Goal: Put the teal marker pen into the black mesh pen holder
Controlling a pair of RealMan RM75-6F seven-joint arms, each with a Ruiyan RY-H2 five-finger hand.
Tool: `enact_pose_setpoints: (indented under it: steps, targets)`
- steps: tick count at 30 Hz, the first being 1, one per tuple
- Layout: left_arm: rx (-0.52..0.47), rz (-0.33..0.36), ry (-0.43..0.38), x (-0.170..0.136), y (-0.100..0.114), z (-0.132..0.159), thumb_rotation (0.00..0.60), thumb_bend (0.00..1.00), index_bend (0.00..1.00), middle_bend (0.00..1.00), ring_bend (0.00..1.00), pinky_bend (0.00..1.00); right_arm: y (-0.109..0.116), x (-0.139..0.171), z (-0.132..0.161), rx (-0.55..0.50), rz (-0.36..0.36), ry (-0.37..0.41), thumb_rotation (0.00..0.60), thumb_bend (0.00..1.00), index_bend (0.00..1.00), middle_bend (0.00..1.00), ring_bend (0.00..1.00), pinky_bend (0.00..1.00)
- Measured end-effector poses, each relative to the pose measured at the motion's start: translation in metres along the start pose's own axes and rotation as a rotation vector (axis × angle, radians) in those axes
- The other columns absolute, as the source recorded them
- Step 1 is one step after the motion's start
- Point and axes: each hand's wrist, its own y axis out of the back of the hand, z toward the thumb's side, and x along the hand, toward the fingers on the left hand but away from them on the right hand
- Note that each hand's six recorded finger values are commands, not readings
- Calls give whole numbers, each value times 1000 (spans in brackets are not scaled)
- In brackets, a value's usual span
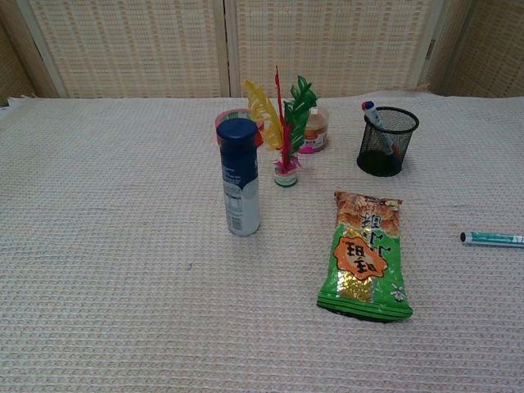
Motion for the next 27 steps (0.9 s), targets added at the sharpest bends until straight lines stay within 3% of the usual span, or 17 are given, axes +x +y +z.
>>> enact_pose_setpoints:
  steps: [27]
  targets:
    - [-8,9,-11,-2,3,2,600,418,154,47,0,100,-1,1,3,2,7,11,600,0,270,150,76,6]
